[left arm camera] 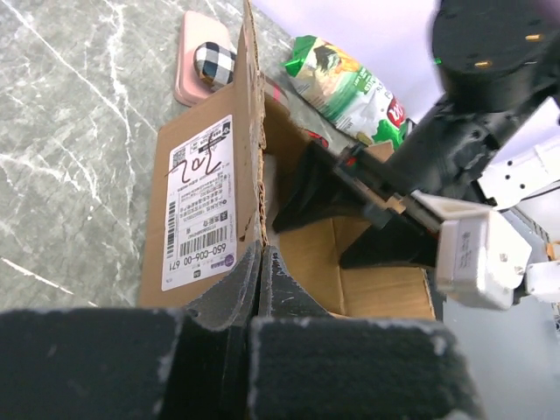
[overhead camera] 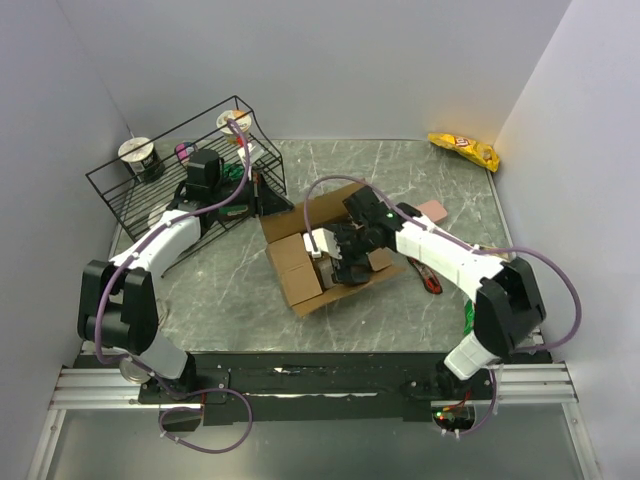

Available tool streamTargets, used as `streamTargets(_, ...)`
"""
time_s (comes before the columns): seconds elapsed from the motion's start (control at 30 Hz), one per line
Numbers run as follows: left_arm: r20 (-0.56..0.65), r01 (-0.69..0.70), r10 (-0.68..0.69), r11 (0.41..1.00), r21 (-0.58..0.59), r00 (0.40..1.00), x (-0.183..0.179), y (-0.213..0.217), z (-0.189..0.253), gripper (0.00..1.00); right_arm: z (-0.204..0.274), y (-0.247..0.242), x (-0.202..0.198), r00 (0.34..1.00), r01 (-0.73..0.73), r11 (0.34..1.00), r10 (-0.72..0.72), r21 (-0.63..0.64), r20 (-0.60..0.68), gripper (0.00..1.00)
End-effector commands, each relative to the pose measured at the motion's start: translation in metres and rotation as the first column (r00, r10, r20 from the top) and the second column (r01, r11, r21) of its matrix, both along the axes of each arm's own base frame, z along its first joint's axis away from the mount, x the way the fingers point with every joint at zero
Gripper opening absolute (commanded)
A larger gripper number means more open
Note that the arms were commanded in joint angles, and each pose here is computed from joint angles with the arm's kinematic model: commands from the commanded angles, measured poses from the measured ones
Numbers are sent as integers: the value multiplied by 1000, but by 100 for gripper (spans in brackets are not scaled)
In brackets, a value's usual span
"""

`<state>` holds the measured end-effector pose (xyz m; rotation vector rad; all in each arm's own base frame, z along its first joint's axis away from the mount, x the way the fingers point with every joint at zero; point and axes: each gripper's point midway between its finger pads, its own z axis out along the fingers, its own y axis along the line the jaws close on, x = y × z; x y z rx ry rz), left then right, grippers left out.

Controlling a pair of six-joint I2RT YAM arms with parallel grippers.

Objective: Unpack the express box
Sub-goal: Adjust the express box at the center of the board.

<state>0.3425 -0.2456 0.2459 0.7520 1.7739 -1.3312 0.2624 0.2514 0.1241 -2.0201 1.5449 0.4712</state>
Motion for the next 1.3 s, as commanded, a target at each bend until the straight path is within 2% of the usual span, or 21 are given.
streamTargets(0.0, 66, 75, -71, 996, -56, 995, -9, -5, 29, 1, -10, 6, -6, 990, -77, 996, 73, -32, -120, 100)
streamTargets(0.13, 85, 86, -80, 994, -65, 993, -12, -6, 37, 1, -26, 8, 3, 983, -88, 992, 72, -87, -172, 100)
streamTargets(0.43, 102, 80, -73, 995, -66, 992, -11, -5, 43, 1, -88, -21, -15, 943, -127, 947, 24, -294, -331, 100)
streamTargets(0.63, 99, 69, -62, 996, -63, 993, -10, -5, 42, 1, -107, -28, -43, 908, -140, 947, 6, -290, -419, 100)
streamTargets(0.73, 105, 60, -54, 997, -56, 993, -8, -4, 42, 1, -109, -28, -42, 901, -128, 943, -19, -308, -433, 64)
streamTargets(0.77, 105, 60, -54, 997, -56, 993, -8, -4, 42, 1, -109, -28, -43, 899, -125, 941, -26, -315, -437, 17)
streamTargets(0.8, 102, 60, -54, 997, -56, 993, -8, -4, 41, 1, -109, -29, -42, 900, -124, 940, -29, -317, -435, 12)
streamTargets(0.83, 102, 59, -53, 997, -57, 993, -8, -4, 42, 1, -108, -29, -42, 903, -123, 940, -27, -318, -428, 11)
streamTargets(0.9, 103, 56, -50, 997, -57, 993, -7, -4, 41, 1, -105, -31, -43, 905, -132, 939, -16, -317, -426, 0)
streamTargets(1.17, 116, 43, -37, 998, -51, 993, -7, -3, 43, 1, -62, -32, -49, 921, -119, 955, 4, -272, -389, 0)
streamTargets(1.27, 155, -13, 17, 1000, -25, 988, 2, 1, 48, 1, -55, -38, -53, 926, -89, 953, -28, -289, -377, 0)
